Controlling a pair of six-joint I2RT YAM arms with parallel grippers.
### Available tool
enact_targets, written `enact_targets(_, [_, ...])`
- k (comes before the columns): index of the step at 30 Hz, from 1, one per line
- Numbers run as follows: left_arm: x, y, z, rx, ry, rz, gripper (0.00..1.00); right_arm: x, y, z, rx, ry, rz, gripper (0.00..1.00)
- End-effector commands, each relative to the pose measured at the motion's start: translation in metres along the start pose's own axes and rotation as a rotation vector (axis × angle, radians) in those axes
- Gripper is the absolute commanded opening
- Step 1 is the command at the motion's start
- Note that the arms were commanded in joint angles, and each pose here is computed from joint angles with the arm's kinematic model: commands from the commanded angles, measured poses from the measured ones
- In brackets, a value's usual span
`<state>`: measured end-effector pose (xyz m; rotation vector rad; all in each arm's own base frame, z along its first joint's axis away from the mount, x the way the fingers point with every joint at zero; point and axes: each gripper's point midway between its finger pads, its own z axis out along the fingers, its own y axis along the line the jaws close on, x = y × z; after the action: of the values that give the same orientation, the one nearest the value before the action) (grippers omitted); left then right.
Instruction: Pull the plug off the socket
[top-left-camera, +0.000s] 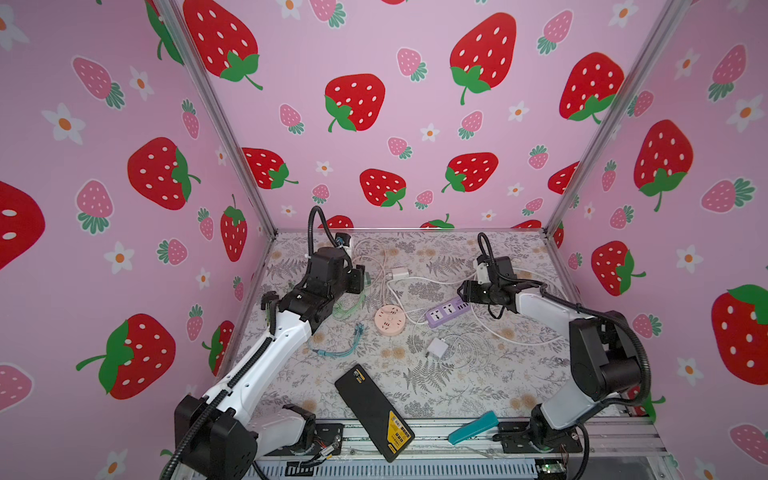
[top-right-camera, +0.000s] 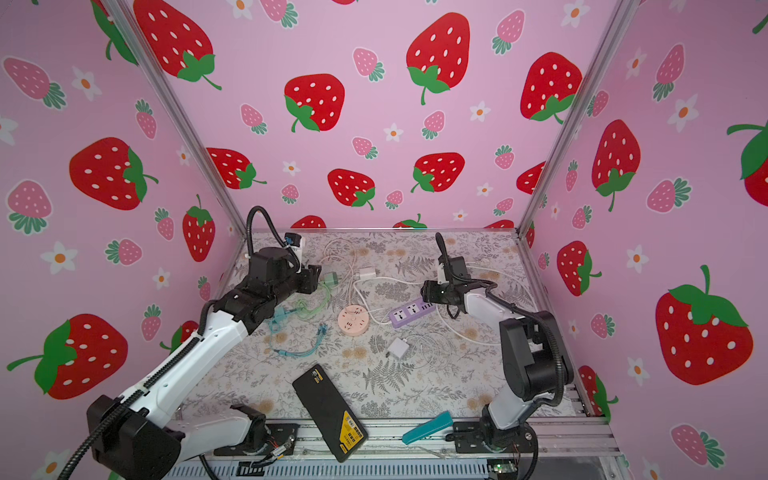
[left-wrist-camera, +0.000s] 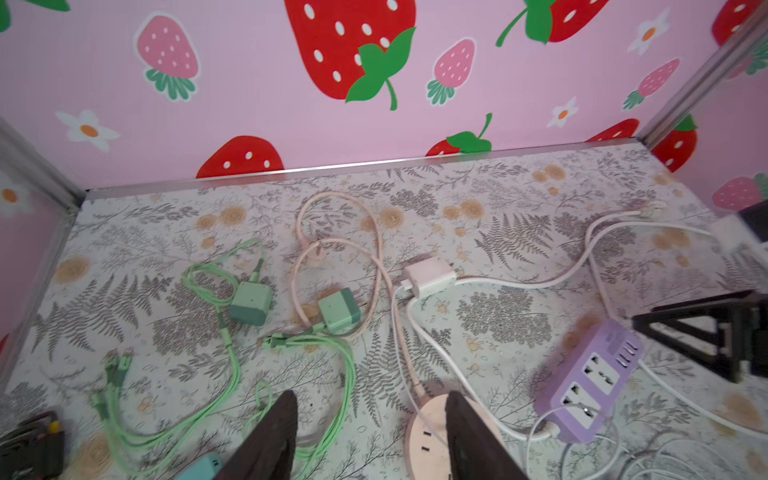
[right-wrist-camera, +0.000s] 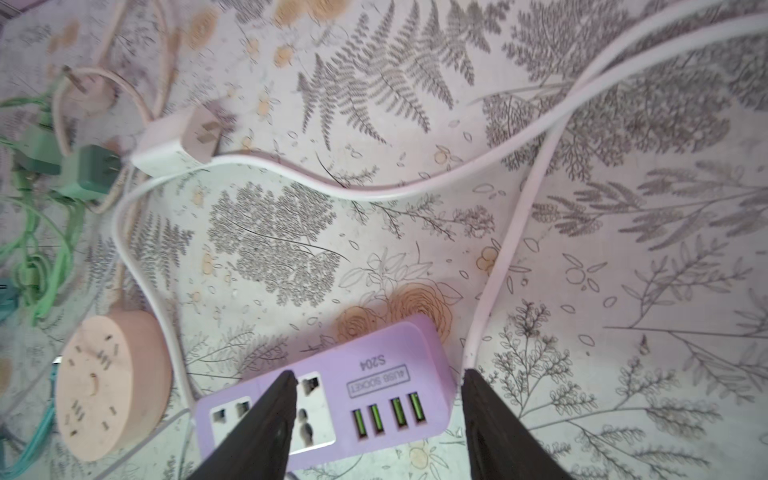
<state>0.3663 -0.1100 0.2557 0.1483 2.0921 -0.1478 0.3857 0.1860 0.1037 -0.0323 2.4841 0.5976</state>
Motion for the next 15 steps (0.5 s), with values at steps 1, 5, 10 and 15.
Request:
enact_targets(1, [0.002, 0.04, -0.009, -0.176, -0.075, -0.05, 0.61, -0.029, 0.017, -0.038, -0.04, -0.095, -0.039, 0.67])
enact_targets(5, [0.034, 0.092, -0.015, -0.375, -0.109, -0.137, 0.71, -0.063, 0.002, -0.081, 0.049, -0.314, -0.076, 0.76])
enact_targets(10, [0.074, 0.133, -0.018, -0.534, -0.145, -0.171, 0.83, -0.081, -0.028, -0.134, 0.22, -0.606, -0.107, 0.95])
enact_targets(15, [0.117, 0.162, -0.019, -0.646, -0.164, -0.182, 0.83, -0.066, -0.101, -0.182, 0.586, -0.86, 0.032, 1.0])
